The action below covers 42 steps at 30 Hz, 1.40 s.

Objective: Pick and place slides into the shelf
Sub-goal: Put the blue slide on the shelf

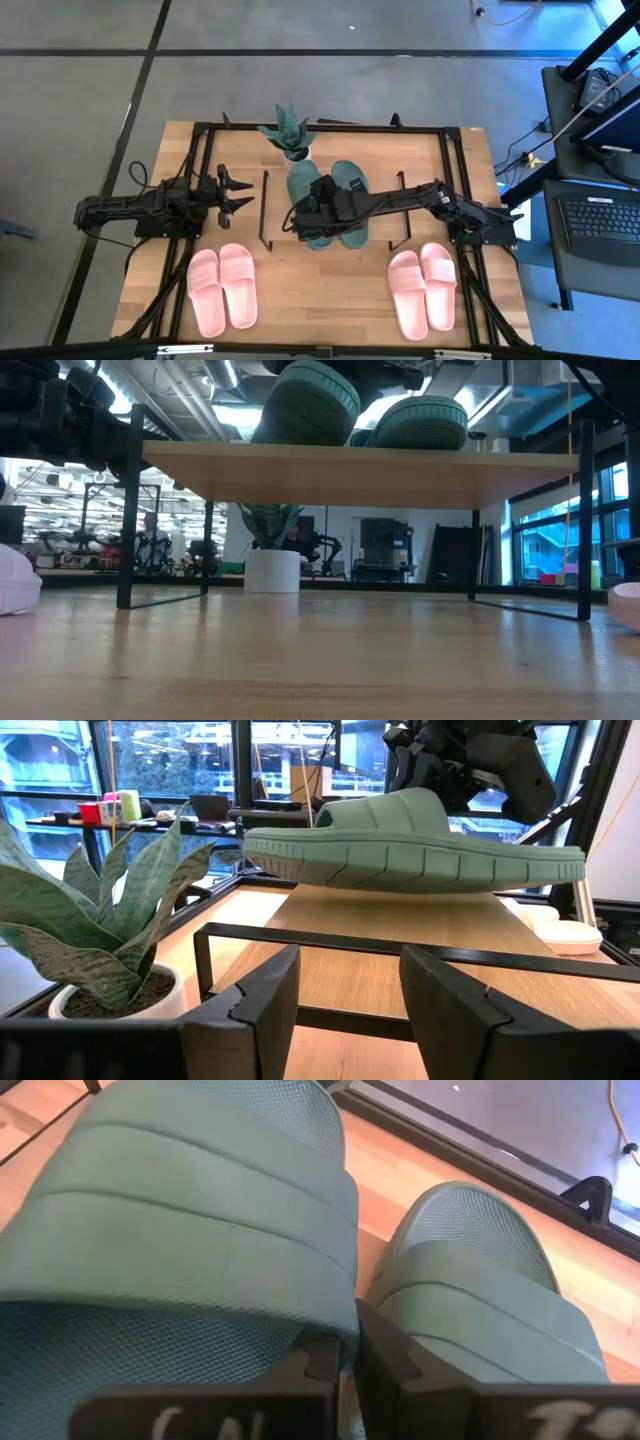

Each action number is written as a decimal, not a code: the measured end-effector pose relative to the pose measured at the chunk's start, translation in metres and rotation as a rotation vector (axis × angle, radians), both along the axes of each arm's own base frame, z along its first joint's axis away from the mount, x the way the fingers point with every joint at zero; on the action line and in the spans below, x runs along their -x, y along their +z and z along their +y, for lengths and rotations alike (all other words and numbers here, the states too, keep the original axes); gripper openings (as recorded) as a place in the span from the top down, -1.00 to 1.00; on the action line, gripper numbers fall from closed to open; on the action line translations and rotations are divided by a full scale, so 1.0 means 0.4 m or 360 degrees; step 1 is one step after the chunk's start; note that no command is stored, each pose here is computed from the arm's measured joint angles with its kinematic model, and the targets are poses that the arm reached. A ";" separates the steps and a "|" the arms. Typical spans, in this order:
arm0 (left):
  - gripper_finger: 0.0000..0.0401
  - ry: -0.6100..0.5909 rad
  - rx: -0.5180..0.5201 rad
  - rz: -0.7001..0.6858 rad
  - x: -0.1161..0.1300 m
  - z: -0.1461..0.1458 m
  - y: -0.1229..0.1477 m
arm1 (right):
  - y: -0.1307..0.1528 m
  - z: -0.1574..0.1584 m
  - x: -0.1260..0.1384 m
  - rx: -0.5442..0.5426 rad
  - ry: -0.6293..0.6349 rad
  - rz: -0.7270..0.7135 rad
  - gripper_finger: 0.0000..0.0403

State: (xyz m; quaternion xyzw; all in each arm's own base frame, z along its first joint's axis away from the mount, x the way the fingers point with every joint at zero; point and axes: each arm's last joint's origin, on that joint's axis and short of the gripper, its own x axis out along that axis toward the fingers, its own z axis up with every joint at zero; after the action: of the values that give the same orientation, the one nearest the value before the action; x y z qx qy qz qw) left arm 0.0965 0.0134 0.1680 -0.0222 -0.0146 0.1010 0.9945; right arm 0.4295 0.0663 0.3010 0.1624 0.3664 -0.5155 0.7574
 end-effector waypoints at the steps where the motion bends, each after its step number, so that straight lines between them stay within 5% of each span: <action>1: 0.17 0.0000 0.0000 0.0000 0.000 0.000 0.000 | 0.000 0.000 0.000 0.0001 0.0000 0.0001 0.92; 29: 0.17 0.0000 0.0001 0.0000 0.000 0.000 0.000 | -0.002 -0.024 -0.004 -0.0101 -0.0076 -0.0026 0.75; 42: 0.17 -0.0001 0.0001 0.0000 0.000 0.000 0.000 | -0.002 -0.023 -0.004 -0.0112 -0.0066 -0.0019 0.41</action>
State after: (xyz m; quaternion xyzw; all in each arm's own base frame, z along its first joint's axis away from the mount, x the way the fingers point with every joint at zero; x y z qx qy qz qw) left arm 0.0966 0.0134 0.1680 -0.0226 -0.0146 0.1006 0.9946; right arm 0.4310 0.0570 0.3002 0.1995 0.3762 -0.5168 0.7427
